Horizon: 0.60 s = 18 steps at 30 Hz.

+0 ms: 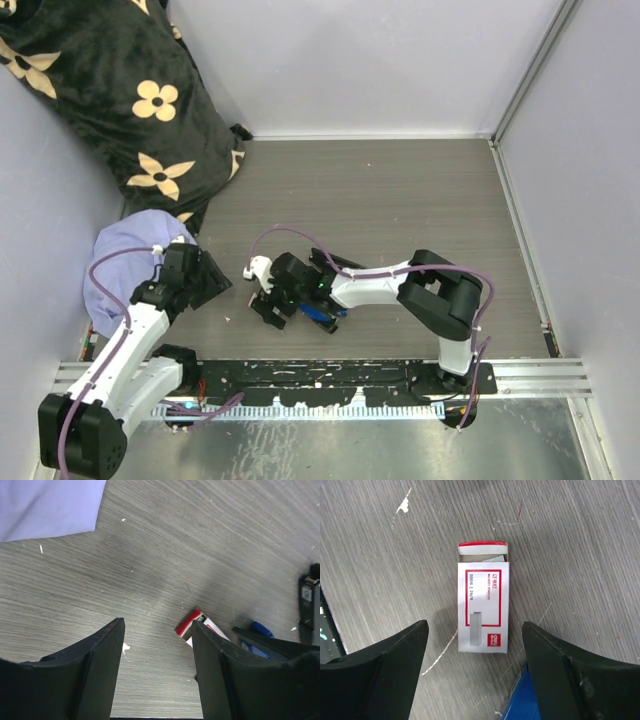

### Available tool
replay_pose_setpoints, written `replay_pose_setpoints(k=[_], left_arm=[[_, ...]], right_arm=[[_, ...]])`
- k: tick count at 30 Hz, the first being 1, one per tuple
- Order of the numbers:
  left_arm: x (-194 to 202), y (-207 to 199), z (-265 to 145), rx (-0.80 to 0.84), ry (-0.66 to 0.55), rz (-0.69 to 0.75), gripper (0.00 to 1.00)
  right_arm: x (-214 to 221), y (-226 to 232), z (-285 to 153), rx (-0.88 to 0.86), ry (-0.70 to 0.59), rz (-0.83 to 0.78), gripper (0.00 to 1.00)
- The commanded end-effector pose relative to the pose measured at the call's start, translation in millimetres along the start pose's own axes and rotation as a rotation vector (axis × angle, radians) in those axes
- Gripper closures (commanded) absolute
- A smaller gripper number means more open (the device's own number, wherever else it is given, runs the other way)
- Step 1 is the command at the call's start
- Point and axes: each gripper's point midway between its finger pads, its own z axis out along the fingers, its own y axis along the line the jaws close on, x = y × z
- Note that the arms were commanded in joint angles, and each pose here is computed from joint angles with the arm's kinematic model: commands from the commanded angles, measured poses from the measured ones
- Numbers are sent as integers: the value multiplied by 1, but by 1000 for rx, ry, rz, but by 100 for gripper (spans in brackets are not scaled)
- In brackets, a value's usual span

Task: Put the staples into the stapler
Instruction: Place the staple box at the center of the board.

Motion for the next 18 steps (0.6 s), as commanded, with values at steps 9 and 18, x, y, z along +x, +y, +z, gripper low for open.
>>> replay_pose_setpoints(k=[9,18], left_arm=[[23,-17,11,-18,147,309,57],[35,-38,25,-32,176,489,64]], right_arm=[[-56,10,-76,-21,-229,96,22],[-45,17,-66,-66,-215,123,28]])
